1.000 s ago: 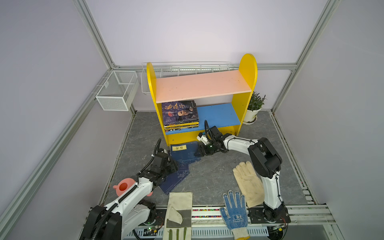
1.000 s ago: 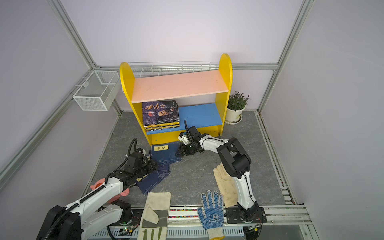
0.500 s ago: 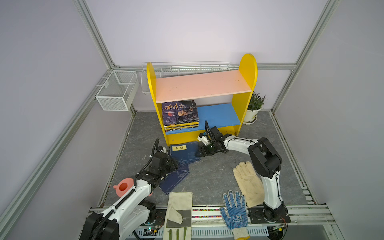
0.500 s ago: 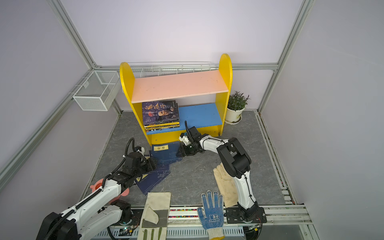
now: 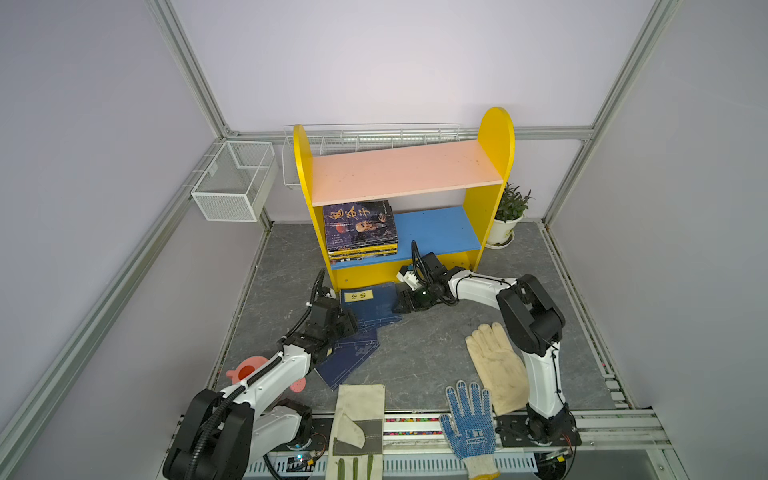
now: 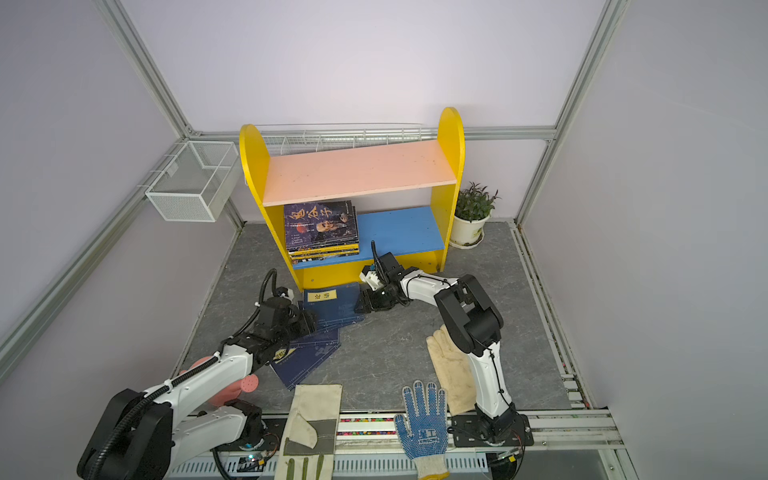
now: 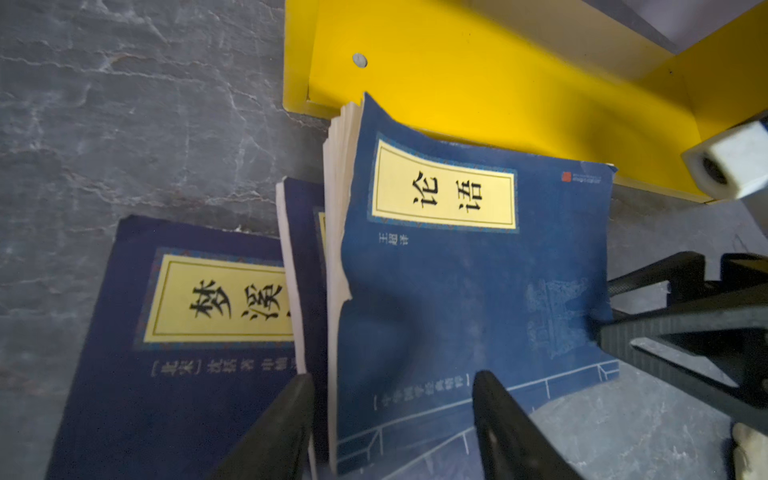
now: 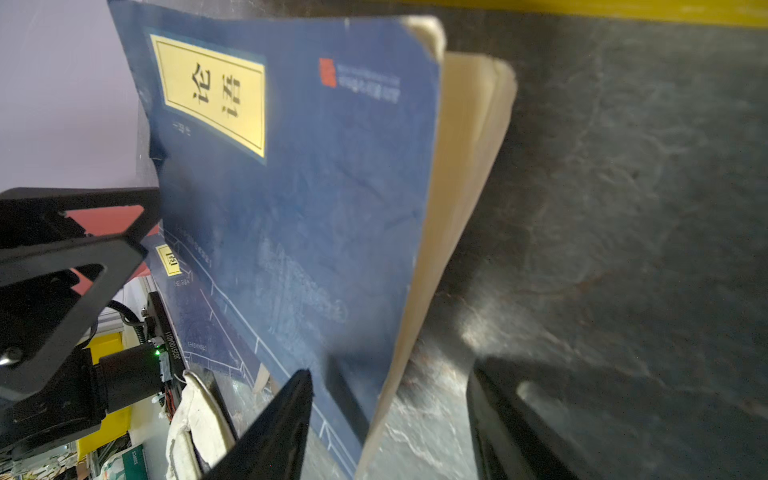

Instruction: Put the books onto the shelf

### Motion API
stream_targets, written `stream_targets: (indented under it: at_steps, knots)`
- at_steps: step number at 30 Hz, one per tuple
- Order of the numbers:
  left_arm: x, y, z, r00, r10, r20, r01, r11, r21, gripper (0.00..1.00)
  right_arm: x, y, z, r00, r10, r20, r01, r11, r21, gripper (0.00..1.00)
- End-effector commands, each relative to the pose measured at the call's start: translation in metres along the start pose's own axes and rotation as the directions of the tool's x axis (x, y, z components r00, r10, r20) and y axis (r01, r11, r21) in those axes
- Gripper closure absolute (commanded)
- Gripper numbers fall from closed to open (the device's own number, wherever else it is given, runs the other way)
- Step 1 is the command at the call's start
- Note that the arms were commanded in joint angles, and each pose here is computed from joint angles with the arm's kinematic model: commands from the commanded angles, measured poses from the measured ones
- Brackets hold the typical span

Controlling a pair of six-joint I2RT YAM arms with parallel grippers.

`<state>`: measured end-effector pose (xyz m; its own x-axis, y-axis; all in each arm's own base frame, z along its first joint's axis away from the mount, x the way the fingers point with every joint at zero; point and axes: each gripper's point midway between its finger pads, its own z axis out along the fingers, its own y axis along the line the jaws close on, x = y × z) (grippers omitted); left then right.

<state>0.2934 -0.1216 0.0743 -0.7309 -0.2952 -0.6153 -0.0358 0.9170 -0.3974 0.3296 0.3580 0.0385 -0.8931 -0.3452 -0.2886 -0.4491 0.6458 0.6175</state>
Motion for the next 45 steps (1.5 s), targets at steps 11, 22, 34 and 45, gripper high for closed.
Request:
stream_targets:
  at_steps: [11, 22, 34, 45]
  knots:
    - [-0.014, -0.007, 0.015, 0.999, 0.047, 0.009, -0.047, 0.999, -0.014, 0.39, 0.002, 0.001, -0.012, 1.000, -0.015, 0.007, 0.015, 1.000, -0.004, 0.38]
    - [-0.001, -0.005, 0.025, 0.999, 0.039, -0.035, -0.039, 0.999, -0.004, 0.40, 0.003, -0.003, -0.010, 1.000, 0.010, 0.014, -0.009, 1.000, -0.026, 0.38]
    - [0.012, -0.026, 0.029, 0.995, 0.037, -0.087, -0.030, 0.996, 0.089, 0.41, -0.006, 0.004, -0.017, 0.997, 0.040, 0.069, -0.033, 0.995, -0.099, 0.43]
    - [0.028, -0.037, 0.031, 0.992, -0.014, -0.124, 0.033, 0.988, 0.149, 0.42, -0.018, 0.022, -0.043, 0.986, 0.033, 0.166, -0.006, 0.987, -0.162, 0.82]
